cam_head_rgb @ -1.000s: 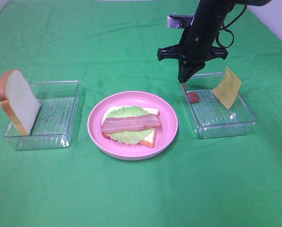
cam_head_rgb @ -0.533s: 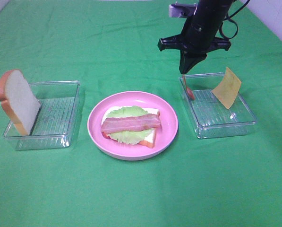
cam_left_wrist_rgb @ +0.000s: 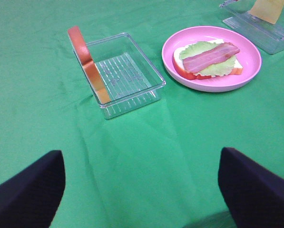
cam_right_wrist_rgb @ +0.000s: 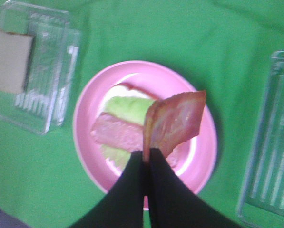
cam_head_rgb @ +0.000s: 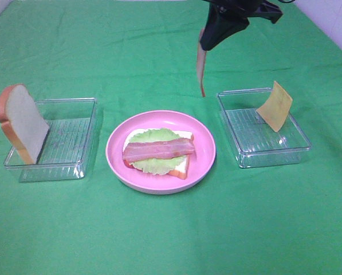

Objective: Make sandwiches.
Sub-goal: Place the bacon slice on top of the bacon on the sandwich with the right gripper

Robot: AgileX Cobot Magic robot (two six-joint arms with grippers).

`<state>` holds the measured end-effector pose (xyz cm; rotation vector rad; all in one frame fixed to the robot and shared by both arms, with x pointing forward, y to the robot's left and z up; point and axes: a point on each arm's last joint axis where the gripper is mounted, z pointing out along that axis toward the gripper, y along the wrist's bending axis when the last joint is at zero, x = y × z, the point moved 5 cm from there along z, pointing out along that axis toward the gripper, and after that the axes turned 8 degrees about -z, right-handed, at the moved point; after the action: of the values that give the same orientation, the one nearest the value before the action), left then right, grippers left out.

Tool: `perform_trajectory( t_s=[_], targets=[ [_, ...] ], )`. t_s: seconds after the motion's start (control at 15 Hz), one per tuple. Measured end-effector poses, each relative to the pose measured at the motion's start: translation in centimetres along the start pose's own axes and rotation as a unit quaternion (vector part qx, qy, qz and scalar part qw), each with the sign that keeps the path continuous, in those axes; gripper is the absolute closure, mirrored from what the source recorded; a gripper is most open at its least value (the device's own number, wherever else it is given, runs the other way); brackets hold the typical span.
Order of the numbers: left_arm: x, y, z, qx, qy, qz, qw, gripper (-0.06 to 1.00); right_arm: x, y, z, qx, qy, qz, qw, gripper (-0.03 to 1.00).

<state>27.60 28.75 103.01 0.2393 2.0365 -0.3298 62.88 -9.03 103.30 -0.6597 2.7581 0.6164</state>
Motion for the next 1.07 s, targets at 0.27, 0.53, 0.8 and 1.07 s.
perform_trajectory(
  t_s=[0.27, 0.53, 0.8, 1.07],
  targets=[
    [0.0, 0.0, 0.0, 0.000, 0.000, 0.000, 1.000, 0.12, 2.0, 7.6, 4.8, -0.072, -0.001, -0.037, 0.997, 0.97],
    [0.0, 0.0, 0.0, 0.000, 0.000, 0.000, 1.000, 0.12, 3.4, 8.9, 8.8, -0.096, -0.022, 0.002, 0.995, 0.97],
    [0.0, 0.0, 0.0, 0.000, 0.000, 0.000, 1.000, 0.12, 4.7, 7.2, 13.7, -0.101, -0.003, 0.045, 0.994, 0.97],
    [0.0, 0.0, 0.0, 0.000, 0.000, 0.000, 1.000, 0.12, 4.5, 4.3, 13.7, -0.069, -0.001, 0.060, 0.996, 0.97]
  ],
)
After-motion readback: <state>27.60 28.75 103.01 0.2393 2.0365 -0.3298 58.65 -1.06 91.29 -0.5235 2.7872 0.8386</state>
